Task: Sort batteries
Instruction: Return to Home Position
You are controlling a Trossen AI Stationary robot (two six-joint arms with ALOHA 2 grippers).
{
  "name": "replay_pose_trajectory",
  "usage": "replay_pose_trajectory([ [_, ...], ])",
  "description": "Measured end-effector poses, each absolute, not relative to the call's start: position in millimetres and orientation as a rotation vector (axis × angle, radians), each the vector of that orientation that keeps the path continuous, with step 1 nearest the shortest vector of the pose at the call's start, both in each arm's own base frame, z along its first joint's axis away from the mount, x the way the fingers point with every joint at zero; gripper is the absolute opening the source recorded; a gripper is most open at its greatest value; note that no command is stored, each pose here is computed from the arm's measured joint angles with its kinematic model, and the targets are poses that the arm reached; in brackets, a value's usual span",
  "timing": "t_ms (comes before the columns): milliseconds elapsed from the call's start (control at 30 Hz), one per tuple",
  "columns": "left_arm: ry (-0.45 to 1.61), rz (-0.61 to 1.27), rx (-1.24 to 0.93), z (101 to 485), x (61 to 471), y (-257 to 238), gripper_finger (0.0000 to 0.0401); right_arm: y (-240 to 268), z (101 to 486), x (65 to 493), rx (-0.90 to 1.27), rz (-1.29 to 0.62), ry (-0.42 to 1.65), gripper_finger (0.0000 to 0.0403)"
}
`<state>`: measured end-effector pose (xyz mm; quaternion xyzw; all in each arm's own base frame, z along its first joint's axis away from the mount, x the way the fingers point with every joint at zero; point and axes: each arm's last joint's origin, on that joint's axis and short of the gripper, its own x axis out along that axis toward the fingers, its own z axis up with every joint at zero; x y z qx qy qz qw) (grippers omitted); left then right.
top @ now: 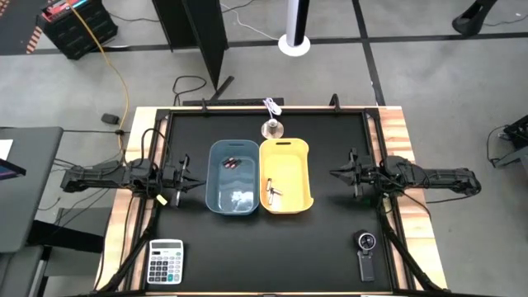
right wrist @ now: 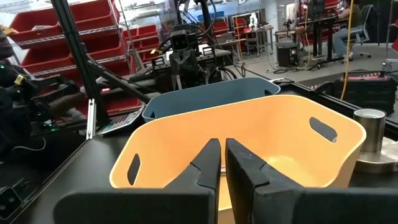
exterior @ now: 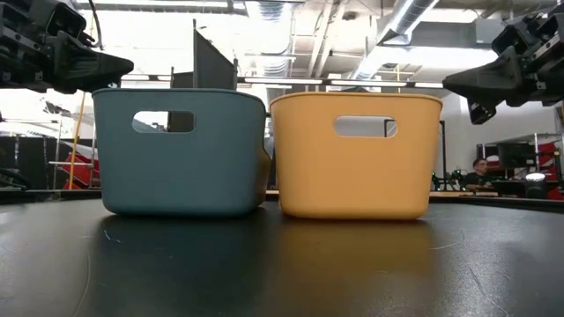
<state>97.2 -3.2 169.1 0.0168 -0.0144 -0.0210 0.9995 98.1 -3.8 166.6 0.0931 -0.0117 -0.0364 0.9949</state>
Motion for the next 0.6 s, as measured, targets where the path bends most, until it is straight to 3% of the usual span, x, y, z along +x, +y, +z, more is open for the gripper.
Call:
replay_pose_trajectory([
  [600,-0.029,-0.041,0.034,169.1,97.2,-3.2,0.0,-3.8,166.6,98.1,0.184,-0.073,-0.023,0.0043],
])
